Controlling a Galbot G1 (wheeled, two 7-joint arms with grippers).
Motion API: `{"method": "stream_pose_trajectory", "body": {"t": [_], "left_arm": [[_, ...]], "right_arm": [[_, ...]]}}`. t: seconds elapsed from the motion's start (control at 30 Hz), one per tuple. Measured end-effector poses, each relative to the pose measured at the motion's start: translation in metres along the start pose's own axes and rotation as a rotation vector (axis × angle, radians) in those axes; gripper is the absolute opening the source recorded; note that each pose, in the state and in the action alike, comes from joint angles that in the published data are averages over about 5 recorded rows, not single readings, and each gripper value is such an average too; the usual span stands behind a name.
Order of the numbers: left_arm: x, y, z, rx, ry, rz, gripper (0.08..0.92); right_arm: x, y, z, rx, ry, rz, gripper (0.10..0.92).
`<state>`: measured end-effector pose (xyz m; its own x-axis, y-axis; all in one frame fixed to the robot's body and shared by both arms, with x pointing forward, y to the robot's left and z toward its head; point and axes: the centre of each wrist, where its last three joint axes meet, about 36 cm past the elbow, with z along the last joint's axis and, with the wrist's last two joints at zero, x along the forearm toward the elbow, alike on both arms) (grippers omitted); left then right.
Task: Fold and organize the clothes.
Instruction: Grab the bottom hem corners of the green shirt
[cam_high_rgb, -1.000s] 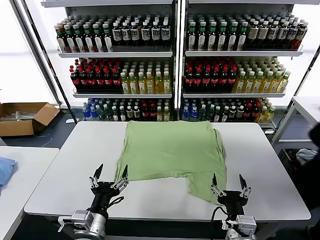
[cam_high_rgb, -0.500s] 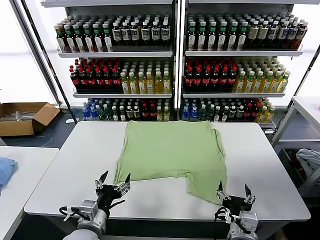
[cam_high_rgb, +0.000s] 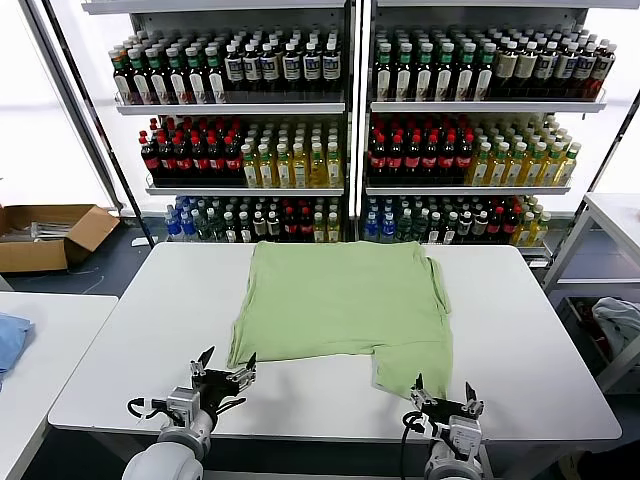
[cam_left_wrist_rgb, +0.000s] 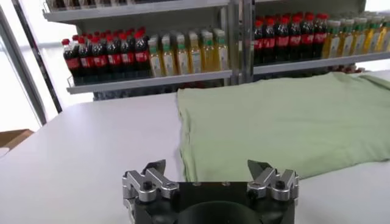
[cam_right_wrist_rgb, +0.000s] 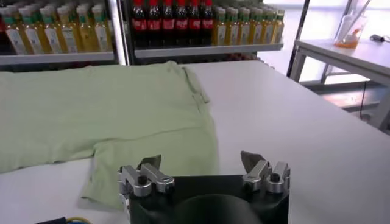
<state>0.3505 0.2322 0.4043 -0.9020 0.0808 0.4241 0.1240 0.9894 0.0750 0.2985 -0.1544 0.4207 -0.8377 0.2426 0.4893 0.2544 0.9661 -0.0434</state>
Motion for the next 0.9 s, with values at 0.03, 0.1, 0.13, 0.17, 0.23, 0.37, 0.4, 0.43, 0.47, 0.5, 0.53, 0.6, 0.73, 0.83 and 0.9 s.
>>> {"method": "stream_pose_trajectory", "body": {"t": [0.03, 0.1, 0.13, 0.17, 0.23, 0.37, 0.4, 0.43, 0.47, 0.5, 0.53, 0.6, 0.73, 0.83, 0.9], "left_arm": [[-0.002, 0.000, 0.001, 0.000, 0.002, -0.001, 0.823], [-0.005, 0.001, 0.002, -0.001, 0.006, -0.003, 0.823], [-0.007, 0.002, 0.002, -0.001, 0.008, -0.004, 0.823], [-0.008, 0.002, 0.002, -0.002, 0.010, -0.005, 0.823], [-0.010, 0.003, 0.003, -0.002, 0.014, -0.006, 0.823], [-0.012, 0.004, 0.006, -0.002, 0.023, -0.007, 0.823], [-0.013, 0.004, 0.007, -0.003, 0.025, -0.007, 0.823], [-0.013, 0.004, 0.007, -0.003, 0.026, -0.007, 0.823], [-0.014, 0.005, 0.008, -0.003, 0.028, -0.007, 0.823], [-0.014, 0.005, 0.008, -0.003, 0.030, -0.007, 0.823], [-0.015, 0.005, 0.009, -0.003, 0.031, -0.008, 0.823], [-0.017, 0.006, 0.009, -0.003, 0.033, -0.009, 0.823], [-0.021, 0.007, 0.009, -0.003, 0.032, -0.009, 0.823], [-0.025, 0.007, 0.009, -0.003, 0.033, -0.007, 0.823], [-0.028, 0.007, 0.009, -0.003, 0.035, -0.004, 0.823]], "right_arm": [[-0.001, 0.001, 0.001, 0.000, 0.004, 0.001, 0.823], [-0.002, 0.001, 0.002, 0.001, 0.009, 0.003, 0.823], [-0.003, 0.001, 0.002, 0.002, 0.012, 0.003, 0.823], [-0.004, 0.002, 0.003, 0.003, 0.014, 0.003, 0.823], [-0.005, 0.002, 0.004, 0.004, 0.018, 0.003, 0.823], [-0.006, 0.003, 0.006, 0.004, 0.026, 0.002, 0.823], [-0.007, 0.003, 0.006, 0.004, 0.029, 0.001, 0.823], [-0.007, 0.003, 0.007, 0.004, 0.031, 0.001, 0.823], [-0.007, 0.004, 0.008, 0.004, 0.033, 0.000, 0.823], [-0.008, 0.004, 0.008, 0.005, 0.036, -0.002, 0.823], [-0.008, 0.004, 0.009, 0.005, 0.037, -0.003, 0.823], [-0.008, 0.004, 0.010, 0.005, 0.039, -0.004, 0.823], [-0.009, 0.005, 0.010, 0.005, 0.043, -0.004, 0.823], [-0.009, 0.005, 0.011, 0.006, 0.046, -0.005, 0.823], [-0.008, 0.005, 0.012, 0.006, 0.047, -0.006, 0.821]]}}
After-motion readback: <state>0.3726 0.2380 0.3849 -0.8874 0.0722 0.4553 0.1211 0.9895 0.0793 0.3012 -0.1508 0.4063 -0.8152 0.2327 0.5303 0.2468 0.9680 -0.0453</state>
